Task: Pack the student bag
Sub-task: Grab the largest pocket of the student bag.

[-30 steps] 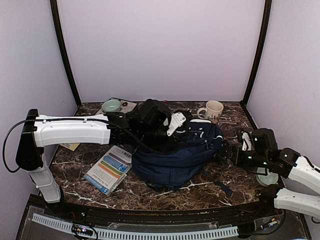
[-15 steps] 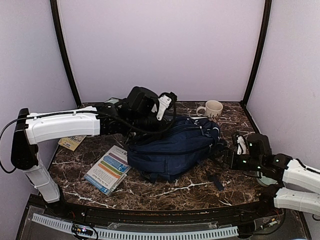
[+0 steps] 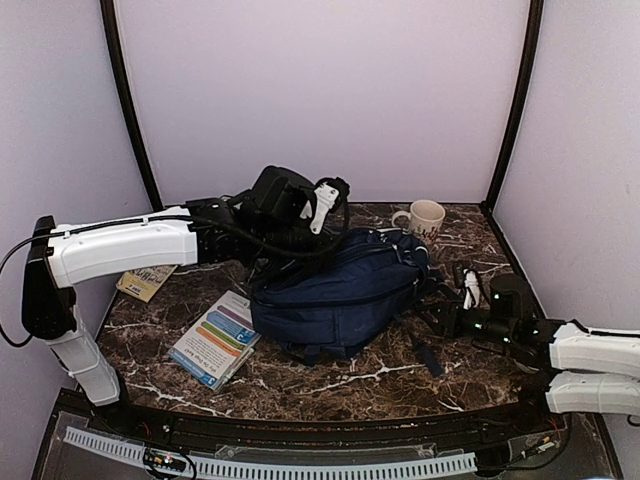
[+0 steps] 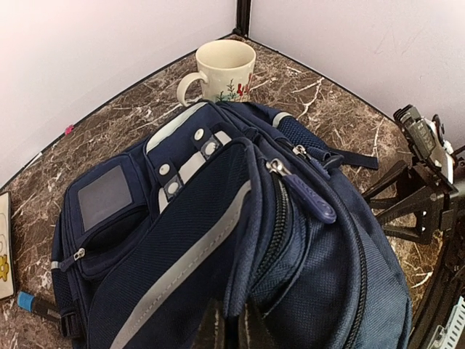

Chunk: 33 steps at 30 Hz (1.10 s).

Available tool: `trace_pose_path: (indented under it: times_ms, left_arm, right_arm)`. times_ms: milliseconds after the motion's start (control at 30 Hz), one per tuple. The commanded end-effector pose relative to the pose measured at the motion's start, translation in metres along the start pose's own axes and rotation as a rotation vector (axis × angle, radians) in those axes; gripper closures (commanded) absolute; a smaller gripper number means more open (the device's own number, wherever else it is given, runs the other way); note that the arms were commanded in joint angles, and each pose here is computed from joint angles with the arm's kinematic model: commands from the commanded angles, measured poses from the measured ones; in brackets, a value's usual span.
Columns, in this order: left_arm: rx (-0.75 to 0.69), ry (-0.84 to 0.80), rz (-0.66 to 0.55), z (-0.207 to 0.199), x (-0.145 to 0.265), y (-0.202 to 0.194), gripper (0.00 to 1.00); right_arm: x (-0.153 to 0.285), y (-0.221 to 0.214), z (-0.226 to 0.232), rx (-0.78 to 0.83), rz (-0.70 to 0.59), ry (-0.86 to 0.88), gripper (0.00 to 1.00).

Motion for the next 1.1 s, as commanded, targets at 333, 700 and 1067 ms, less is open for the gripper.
trace_pose_path:
  times_ms: [333,700,1067]
  left_arm:
    - [0.061,0.012,-0.138,0.009,0.025,0.047,1.0]
    - [0.057,-0.012,-0.14,0.006,0.024,0.048,1.0]
    - [0.058,-0.022,-0.13,0.005,0.024,0.047,1.0]
  right_arm:
    - [-0.013,0.03,0.007,0.226,-0.188,-0.013,0.51]
    - [-0.032,0.04,0.012,0.335,-0.199,-0.067,0.55]
    - [-0.04,0.042,0.022,0.39,-0.222,-0.083,0.55]
Point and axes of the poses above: each gripper's point midway between its finger pads, its own x axis back along the fingers, its own z axis along the line the jaws close on, y = z × x, the point moved 5 cm from there along x, back along the fingers, and after that the axes turned 2 degrees about -x, right-handed, at the moved point
